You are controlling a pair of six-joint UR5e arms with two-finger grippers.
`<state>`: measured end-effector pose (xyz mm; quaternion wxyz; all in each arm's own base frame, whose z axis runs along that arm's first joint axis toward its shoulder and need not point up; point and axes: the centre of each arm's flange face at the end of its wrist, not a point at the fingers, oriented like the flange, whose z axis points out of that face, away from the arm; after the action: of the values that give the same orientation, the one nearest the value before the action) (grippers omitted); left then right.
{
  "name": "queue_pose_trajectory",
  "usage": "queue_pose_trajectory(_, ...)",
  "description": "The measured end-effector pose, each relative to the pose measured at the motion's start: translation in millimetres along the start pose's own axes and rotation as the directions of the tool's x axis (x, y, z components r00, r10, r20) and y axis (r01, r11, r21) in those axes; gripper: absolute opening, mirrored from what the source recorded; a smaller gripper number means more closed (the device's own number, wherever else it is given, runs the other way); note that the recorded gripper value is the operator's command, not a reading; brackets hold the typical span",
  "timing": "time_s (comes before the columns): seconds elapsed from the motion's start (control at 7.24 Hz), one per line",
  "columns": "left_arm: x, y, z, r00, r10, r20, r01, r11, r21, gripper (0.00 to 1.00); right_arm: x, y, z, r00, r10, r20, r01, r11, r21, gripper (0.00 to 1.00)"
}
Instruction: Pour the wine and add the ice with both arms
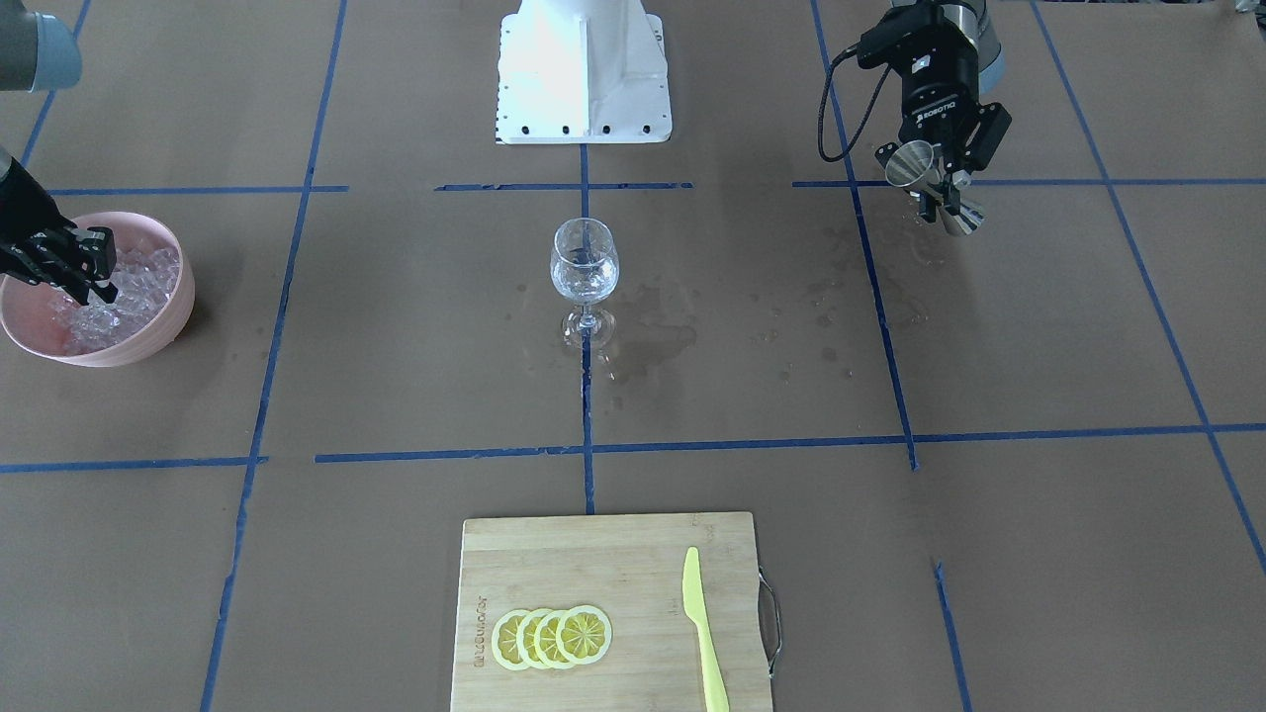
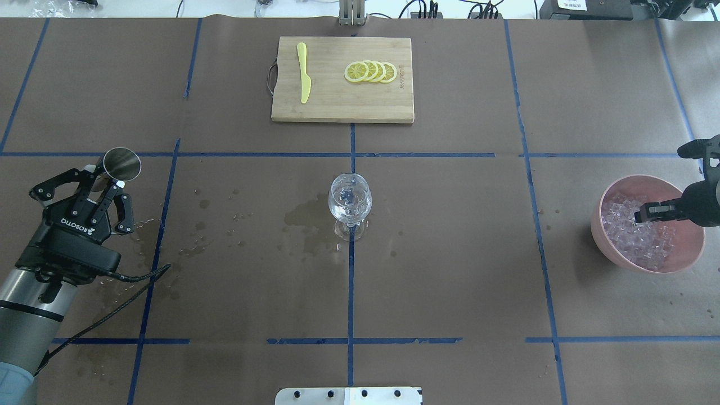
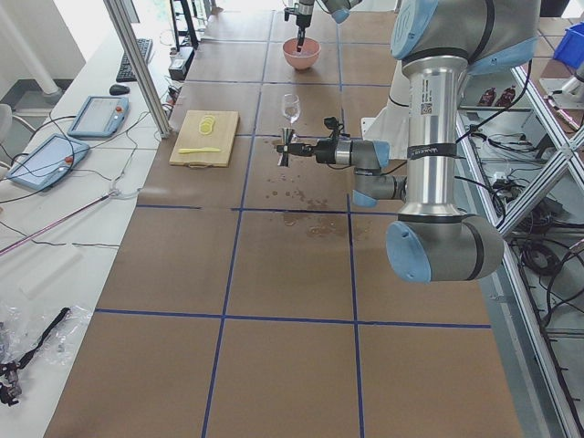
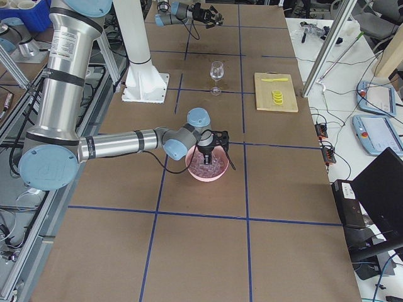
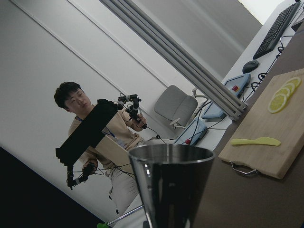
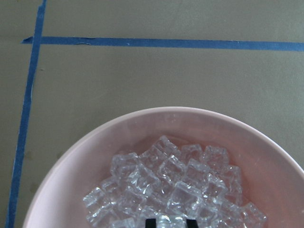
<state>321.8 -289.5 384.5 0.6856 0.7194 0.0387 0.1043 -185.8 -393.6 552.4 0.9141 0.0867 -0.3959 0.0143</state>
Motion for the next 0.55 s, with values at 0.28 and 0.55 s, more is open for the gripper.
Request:
queue_pose_trajectory(0.28, 1, 2, 0, 1.000, 0.000, 0.001, 0.000, 1.000, -0.002, 0.00, 1, 0, -2, 1.000, -0.003, 0.000, 0.003, 1.000, 0.003, 0.00)
queue_pose_trajectory(0.55, 2, 4, 1, 1.000, -0.016, 0.000, 0.016, 1.000, -0.005, 0.00, -6, 0, -17, 1.000, -0.010, 0.020, 0.010, 1.000, 0.019, 0.00)
